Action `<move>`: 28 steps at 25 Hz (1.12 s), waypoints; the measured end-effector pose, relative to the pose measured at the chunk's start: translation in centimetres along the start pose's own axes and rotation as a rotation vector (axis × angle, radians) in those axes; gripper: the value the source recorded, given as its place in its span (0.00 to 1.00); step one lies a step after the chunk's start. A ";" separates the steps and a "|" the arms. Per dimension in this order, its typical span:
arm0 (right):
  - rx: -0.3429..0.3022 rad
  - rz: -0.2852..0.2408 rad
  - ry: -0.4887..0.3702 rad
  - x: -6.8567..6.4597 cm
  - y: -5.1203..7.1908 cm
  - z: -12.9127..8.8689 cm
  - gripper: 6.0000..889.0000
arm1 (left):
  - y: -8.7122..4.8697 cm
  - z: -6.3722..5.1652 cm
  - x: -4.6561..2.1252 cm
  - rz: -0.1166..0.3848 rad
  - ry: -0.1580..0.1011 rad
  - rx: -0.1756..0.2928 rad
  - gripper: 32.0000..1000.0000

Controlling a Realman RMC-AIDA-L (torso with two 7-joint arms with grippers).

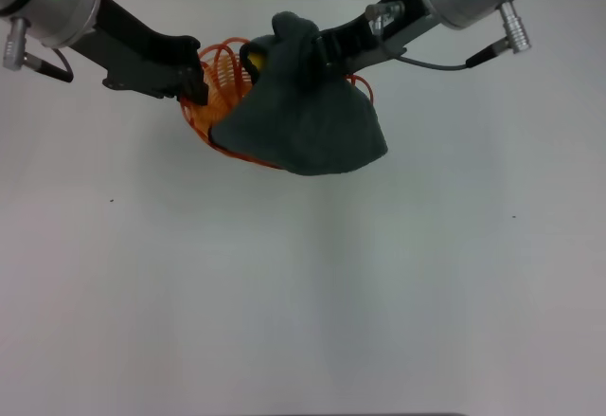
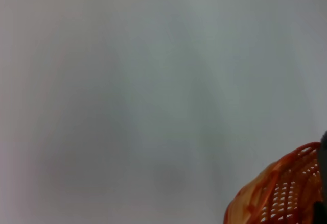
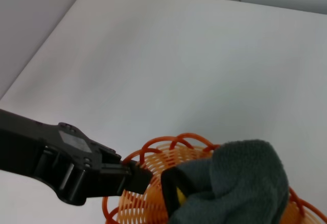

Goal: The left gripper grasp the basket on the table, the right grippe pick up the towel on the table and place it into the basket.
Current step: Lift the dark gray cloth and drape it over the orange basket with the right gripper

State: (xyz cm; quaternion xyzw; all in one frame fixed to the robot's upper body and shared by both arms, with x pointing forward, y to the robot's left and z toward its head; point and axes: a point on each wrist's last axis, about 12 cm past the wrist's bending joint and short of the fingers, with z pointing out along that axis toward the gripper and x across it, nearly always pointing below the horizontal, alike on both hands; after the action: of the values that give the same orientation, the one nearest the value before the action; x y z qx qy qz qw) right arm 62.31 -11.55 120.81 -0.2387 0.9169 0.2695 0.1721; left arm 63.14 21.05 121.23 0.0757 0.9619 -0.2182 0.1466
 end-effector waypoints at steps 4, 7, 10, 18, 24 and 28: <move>0.004 -0.013 0.005 -0.2 0.2 0.6 0.16 | -0.4 0.0 -0.20 0.007 -0.004 0.012 0.06; 0.009 -0.016 0.011 -0.2 0.2 0.9 0.16 | -0.5 -0.1 -0.26 0.006 -0.006 0.015 0.06; 0.009 -0.015 0.017 -0.3 0.3 1.1 0.17 | -0.4 -0.2 -0.28 0.001 -0.009 0.018 0.06; 0.008 -0.015 0.017 -0.4 0.4 0.9 0.19 | -0.3 -0.2 -0.24 -0.002 -0.008 0.019 0.06; 0.009 -0.016 0.009 -0.6 0.6 0.6 0.28 | -0.1 -0.2 -0.18 -0.007 -0.008 0.018 0.06; 0.024 -0.024 -0.004 -0.8 0.9 0.2 0.57 | 0.1 -0.1 -0.08 -0.014 -0.003 0.019 0.06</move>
State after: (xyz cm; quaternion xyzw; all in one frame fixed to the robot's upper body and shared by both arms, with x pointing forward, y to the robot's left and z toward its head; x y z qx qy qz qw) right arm 62.55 -10.49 121.36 -0.2469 0.9169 0.2567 0.1799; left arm 63.22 21.13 121.27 0.0699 0.9600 -0.2284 0.1460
